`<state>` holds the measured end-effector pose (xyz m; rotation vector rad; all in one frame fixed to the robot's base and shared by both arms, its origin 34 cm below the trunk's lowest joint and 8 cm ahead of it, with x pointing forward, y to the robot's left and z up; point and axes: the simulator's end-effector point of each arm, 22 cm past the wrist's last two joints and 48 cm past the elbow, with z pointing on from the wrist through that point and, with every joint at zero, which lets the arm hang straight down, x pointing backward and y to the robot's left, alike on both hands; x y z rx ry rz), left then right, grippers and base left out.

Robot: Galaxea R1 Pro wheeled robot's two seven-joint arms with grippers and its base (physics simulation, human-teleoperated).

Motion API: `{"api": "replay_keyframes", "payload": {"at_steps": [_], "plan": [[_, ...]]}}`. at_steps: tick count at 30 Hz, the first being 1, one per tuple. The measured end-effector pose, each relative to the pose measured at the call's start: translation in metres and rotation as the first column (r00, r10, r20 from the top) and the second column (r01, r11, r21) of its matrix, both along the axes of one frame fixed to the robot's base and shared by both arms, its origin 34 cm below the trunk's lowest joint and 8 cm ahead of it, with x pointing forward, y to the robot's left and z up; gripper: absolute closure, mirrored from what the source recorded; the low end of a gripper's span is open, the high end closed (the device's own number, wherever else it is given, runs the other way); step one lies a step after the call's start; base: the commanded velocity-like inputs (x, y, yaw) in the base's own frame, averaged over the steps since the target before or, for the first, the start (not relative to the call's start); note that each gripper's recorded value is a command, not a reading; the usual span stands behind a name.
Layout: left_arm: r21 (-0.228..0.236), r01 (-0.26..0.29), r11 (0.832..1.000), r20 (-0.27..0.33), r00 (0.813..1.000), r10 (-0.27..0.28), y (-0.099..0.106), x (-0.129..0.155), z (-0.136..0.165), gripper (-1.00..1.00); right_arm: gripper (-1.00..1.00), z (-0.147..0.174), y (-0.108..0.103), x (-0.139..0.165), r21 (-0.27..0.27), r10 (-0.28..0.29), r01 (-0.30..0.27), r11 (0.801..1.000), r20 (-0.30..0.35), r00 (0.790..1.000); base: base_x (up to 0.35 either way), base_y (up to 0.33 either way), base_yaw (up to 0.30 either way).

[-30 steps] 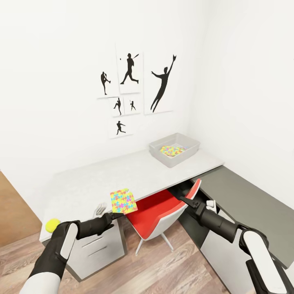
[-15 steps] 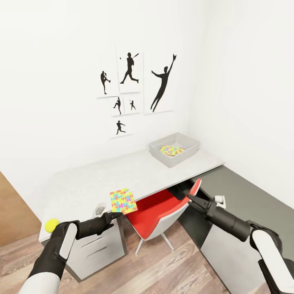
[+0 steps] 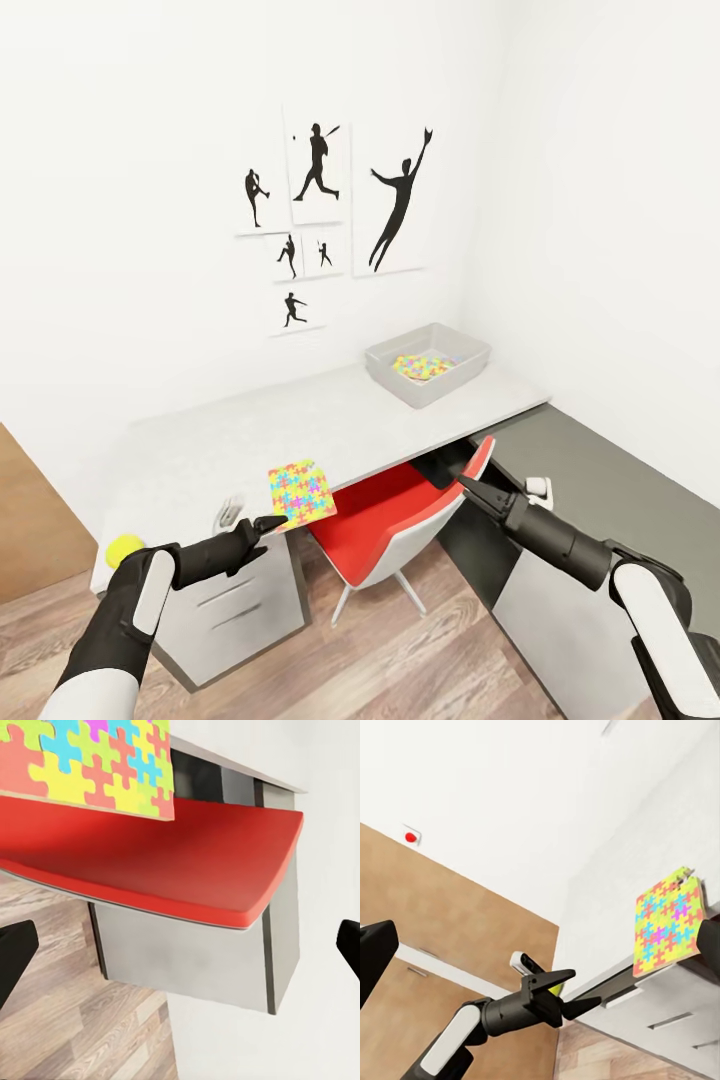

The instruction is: Put all the toys in the child's room - the three board games (two on the bed and one on the table), the two jigsaw puzzles on the table, and the tennis ball on the table - inside the toy box on the table in the child's room.

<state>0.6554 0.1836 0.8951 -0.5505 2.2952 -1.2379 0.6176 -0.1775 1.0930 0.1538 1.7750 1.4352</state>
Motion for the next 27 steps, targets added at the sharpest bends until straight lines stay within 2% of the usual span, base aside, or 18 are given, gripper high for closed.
{"api": "replay_keyframes", "payload": {"at_steps": [27], "plan": [[0.006,-0.004,1.0,0.0,1.0,0.004,0.005,0.007,-0.023,-1.0,-1.0,-0.022,-0.003,0.011,0.0,-0.023,0.023,1.0,0.014,1.0,0.0,0.0,0.0]]}}
